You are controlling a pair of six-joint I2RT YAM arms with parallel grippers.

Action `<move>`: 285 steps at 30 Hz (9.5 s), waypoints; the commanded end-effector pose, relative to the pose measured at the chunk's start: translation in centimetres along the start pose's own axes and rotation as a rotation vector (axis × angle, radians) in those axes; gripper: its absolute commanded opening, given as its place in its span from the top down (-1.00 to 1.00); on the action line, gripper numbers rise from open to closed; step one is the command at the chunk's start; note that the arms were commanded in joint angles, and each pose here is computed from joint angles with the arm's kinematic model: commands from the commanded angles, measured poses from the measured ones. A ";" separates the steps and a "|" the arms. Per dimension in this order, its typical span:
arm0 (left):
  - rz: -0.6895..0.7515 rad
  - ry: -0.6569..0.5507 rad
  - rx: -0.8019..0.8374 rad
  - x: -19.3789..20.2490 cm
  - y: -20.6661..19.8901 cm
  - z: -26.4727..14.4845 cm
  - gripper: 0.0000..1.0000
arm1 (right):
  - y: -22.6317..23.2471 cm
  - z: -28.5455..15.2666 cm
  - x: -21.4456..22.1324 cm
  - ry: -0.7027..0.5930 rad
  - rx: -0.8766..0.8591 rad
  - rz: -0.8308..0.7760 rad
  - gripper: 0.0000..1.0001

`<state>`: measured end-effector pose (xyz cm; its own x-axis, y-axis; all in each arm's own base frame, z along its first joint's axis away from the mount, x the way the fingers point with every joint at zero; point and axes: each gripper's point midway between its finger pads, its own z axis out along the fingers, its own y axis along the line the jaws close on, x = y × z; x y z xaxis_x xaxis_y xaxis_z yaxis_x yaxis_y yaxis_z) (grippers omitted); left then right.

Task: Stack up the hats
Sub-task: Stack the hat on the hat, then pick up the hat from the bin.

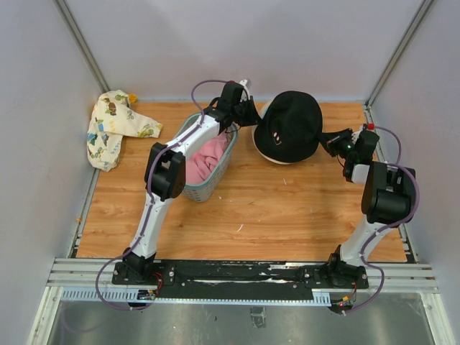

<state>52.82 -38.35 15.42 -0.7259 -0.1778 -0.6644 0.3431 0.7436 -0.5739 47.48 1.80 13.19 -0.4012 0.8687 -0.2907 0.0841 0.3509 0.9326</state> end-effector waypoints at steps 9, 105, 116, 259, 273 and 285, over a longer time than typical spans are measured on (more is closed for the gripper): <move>0.024 0.091 -0.075 3.2 2.1 1.1 0.99 | -8.9 -0.2 2.6 0.051 0.282 0.057 0.99; 0.044 -0.018 0.090 -1.3 -0.5 2.5 0.89 | 6.8 1.5 -2.6 0.008 -0.317 -0.229 0.94; 0.056 -0.018 -0.001 -1.0 1.3 2.5 0.94 | -2.5 1.9 -1.6 -0.025 -0.011 -0.134 0.99; 0.396 0.017 -0.182 -0.4 6.9 -18.7 0.99 | 0.6 -11.5 0.9 -0.204 0.176 -0.284 -0.05; 0.289 -0.264 -0.177 -6.9 0.9 -26.1 0.99 | 5.2 -13.2 1.3 -0.208 0.136 -0.424 -0.06; 0.231 -0.451 -0.068 -10.0 -5.1 -33.7 0.99 | 17.2 -15.5 7.6 -0.096 -0.073 -0.701 -0.15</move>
<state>39.73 -19.11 35.43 -0.3958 -0.1533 -0.9055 0.3881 0.8657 -0.3162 32.97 6.63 28.46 -0.2444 0.5487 -0.7995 -0.1512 0.7928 0.5904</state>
